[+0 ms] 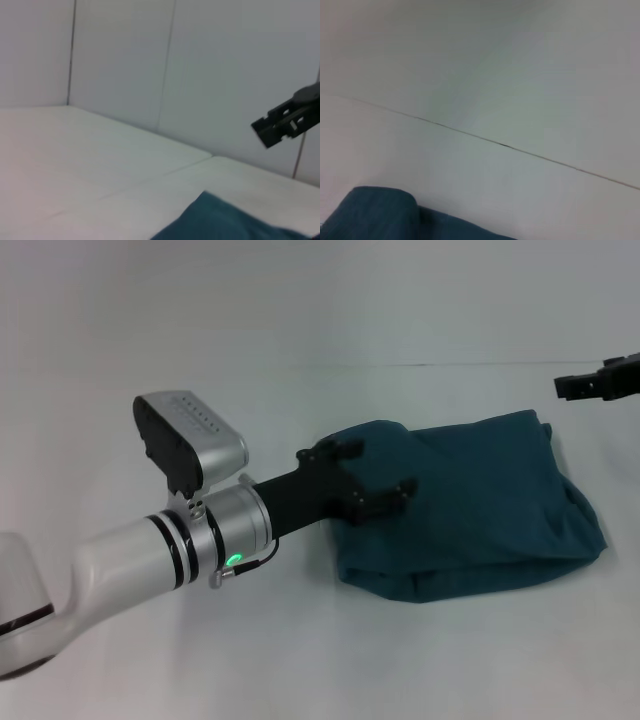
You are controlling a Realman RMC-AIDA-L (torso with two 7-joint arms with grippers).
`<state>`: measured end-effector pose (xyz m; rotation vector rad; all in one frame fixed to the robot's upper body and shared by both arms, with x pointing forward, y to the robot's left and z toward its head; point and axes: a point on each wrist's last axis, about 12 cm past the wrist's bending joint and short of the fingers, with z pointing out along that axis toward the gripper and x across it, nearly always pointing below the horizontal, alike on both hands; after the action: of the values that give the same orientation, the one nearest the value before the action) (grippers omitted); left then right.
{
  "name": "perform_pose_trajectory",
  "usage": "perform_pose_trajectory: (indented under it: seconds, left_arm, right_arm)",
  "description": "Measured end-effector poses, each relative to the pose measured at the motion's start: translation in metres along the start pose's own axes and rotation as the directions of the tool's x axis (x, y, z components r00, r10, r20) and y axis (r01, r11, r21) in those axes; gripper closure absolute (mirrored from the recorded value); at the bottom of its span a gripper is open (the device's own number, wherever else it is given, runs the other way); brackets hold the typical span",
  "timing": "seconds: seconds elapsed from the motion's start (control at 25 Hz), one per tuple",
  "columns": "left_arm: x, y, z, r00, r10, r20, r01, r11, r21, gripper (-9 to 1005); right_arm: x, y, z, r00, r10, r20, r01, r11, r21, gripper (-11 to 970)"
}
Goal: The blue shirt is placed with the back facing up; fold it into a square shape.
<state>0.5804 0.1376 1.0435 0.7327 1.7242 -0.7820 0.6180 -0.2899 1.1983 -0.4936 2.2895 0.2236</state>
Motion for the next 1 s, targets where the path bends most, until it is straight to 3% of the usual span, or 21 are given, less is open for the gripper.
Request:
perform_pose_trajectory:
  seconds: [0.04, 0.16, 0.64, 0.84, 1.0]
  left_arm:
    - [0.003, 0.000, -0.001, 1.000, 0.000, -0.013, 0.000, 1.000, -0.008, 80]
    - [0.015, -0.001, -0.002, 0.996, 0.012, -0.093, -0.014, 1.000, -0.012, 85]
    - [0.026, -0.007, -0.004, 0.982, 0.069, -0.177, -0.063, 0.997, 0.037, 125]
    - [0.017, -0.010, -0.005, 0.995, 0.050, -0.091, -0.044, 0.997, 0.064, 125]
    - [0.001, -0.006, -0.011, 0.999, -0.032, 0.013, 0.031, 0.997, 0.074, 125]
  right_arm:
    - [-0.001, 0.002, 0.001, 1.000, -0.007, -0.001, 0.007, 1.000, -0.004, 61]
    - [-0.005, 0.005, 0.002, 1.000, -0.016, 0.002, 0.016, 1.000, -0.010, 205]
    - [-0.012, 0.012, 0.005, 0.999, -0.037, -0.003, 0.037, 0.999, -0.025, 207]
    - [-0.012, 0.012, 0.005, 0.999, -0.040, -0.005, 0.040, 0.999, -0.026, 208]
    - [-0.011, 0.013, 0.005, 0.999, -0.041, -0.009, 0.040, 0.999, -0.028, 209]
